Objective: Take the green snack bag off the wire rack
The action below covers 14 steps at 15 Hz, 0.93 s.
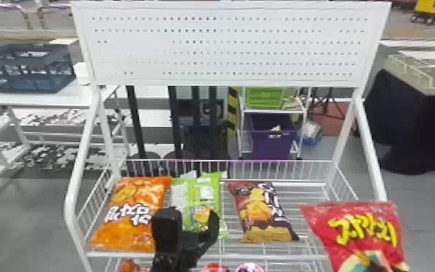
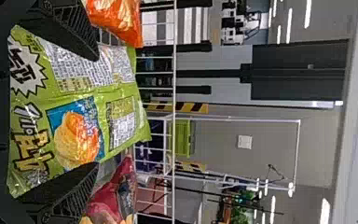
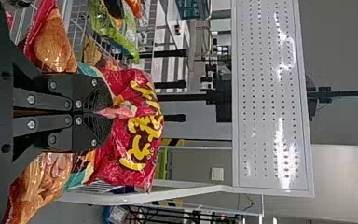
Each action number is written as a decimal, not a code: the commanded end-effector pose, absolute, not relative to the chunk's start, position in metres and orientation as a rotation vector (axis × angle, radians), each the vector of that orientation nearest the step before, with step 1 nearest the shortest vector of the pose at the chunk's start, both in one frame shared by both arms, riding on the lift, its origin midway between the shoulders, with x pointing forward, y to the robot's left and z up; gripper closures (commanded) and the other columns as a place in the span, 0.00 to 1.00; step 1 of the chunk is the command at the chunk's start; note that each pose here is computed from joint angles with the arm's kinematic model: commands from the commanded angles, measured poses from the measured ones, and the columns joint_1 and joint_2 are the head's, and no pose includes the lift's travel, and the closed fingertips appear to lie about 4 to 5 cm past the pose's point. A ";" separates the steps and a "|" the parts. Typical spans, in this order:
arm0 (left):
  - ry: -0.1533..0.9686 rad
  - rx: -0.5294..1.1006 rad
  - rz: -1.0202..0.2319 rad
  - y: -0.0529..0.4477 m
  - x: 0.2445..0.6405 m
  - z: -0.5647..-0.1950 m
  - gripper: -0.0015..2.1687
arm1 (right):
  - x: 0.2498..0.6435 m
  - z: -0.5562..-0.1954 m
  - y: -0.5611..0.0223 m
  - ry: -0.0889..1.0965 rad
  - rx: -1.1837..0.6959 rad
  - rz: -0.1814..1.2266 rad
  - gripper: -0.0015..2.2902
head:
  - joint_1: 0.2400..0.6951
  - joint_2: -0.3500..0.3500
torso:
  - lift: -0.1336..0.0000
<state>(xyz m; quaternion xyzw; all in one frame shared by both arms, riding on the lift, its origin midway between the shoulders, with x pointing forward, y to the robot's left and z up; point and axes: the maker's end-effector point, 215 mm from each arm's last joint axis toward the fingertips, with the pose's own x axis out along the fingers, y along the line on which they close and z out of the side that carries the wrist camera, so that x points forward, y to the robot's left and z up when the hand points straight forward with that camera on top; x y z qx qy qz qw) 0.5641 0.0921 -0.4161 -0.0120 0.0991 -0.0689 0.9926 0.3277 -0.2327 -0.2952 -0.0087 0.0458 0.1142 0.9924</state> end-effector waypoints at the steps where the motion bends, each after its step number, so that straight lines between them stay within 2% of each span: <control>1: 0.228 -0.020 -0.130 0.094 0.577 -0.429 0.04 | 0.329 -0.297 -0.233 0.094 -0.017 0.230 0.97 | 0.57 0.50 | 1.00; 4: 0.251 -0.019 -0.119 0.103 0.579 -0.439 0.04 | 0.330 -0.294 -0.232 0.086 -0.021 0.234 0.97 | 0.57 0.50 | 1.00; 6: 0.281 -0.012 -0.119 0.106 0.578 -0.448 0.09 | 0.330 -0.293 -0.232 0.085 -0.022 0.235 0.97 | 0.57 0.50 | 1.00; 7: 0.289 -0.013 -0.120 0.106 0.576 -0.449 0.19 | 0.330 -0.291 -0.231 0.082 -0.022 0.236 0.97 | 0.57 0.50 | 1.00; 9: 0.301 -0.009 -0.102 0.108 0.573 -0.453 0.46 | 0.330 -0.291 -0.231 0.081 -0.022 0.238 0.97 | 0.57 0.50 | 1.00; 10: 0.301 -0.005 -0.097 0.108 0.572 -0.453 0.54 | 0.330 -0.291 -0.229 0.081 -0.019 0.242 0.97 | 0.57 0.50 | 1.00; 11: 0.301 -0.005 -0.098 0.108 0.571 -0.453 0.58 | 0.330 -0.291 -0.230 0.081 -0.018 0.240 0.97 | 0.57 0.50 | 1.00; 14: 0.289 -0.017 -0.103 0.108 0.563 -0.447 0.59 | 0.331 -0.289 -0.229 0.078 -0.019 0.242 0.97 | 0.57 0.50 | 1.00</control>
